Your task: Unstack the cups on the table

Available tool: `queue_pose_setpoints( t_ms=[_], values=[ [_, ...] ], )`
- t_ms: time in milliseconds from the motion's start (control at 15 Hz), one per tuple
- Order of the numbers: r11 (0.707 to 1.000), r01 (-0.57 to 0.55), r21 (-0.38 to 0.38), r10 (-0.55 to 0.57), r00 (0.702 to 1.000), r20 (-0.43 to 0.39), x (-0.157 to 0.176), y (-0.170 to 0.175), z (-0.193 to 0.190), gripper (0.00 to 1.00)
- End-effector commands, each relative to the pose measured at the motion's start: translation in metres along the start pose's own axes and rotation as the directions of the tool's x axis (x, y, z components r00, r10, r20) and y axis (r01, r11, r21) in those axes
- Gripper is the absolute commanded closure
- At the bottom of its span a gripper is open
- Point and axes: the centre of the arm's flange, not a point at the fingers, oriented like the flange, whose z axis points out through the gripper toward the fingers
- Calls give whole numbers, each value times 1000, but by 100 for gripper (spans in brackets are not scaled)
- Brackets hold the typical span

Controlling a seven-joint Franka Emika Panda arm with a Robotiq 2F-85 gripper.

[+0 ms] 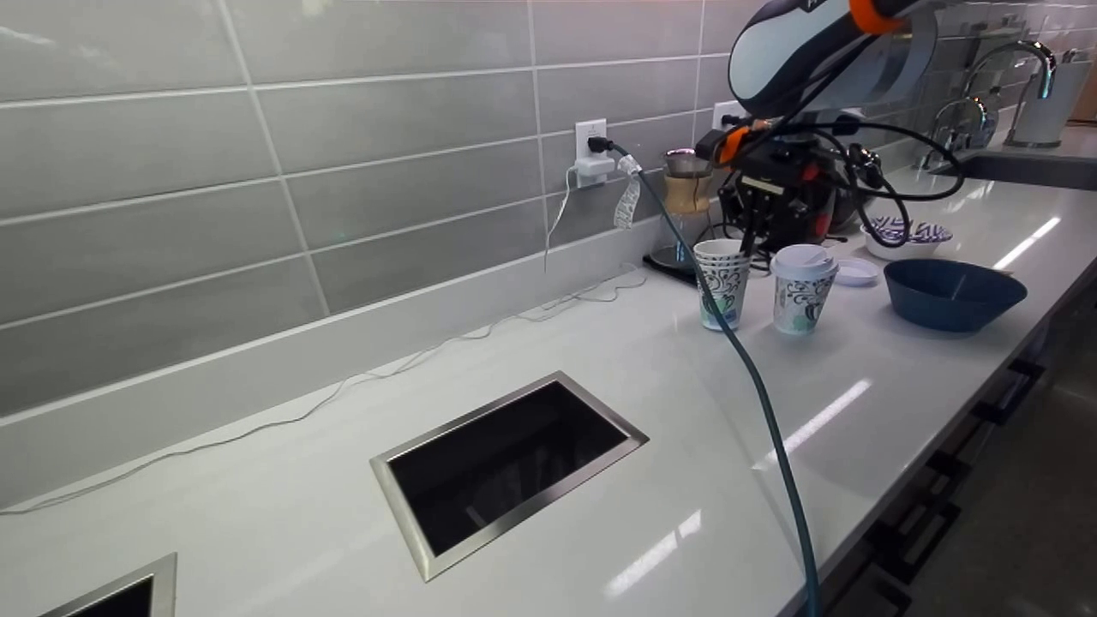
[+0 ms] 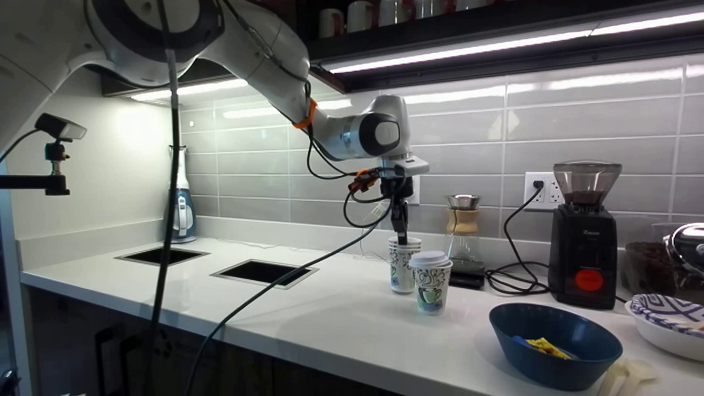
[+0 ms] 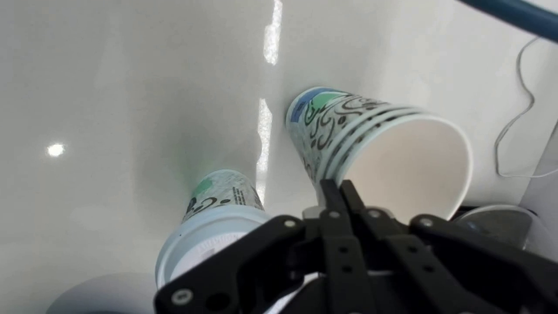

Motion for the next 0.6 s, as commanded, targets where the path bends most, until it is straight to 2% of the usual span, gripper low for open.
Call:
queue_pose_setpoints(
  t_ms=[0,67,133,200,267,333,400,467,533],
  values=[
    [999,36,8,-36,998,-48,-21,2,-25,99],
    [999,47,15,-46,997,-69,-25,3,-31,99],
    [997,77,10,-78,995,63,-35,7,-43,99],
    [997,75,19,-74,997,-31,-36,8,-47,99],
    [996,82,20,-81,996,-30,-38,11,-54,99],
    [996,87,18,-87,996,11,-40,16,-62,99],
    [996,79,32,-75,992,-105,-35,18,-65,99],
    [996,84,26,-85,996,23,-39,24,-74,99],
    [997,65,39,-61,994,-95,-33,28,-74,99]
  ],
)
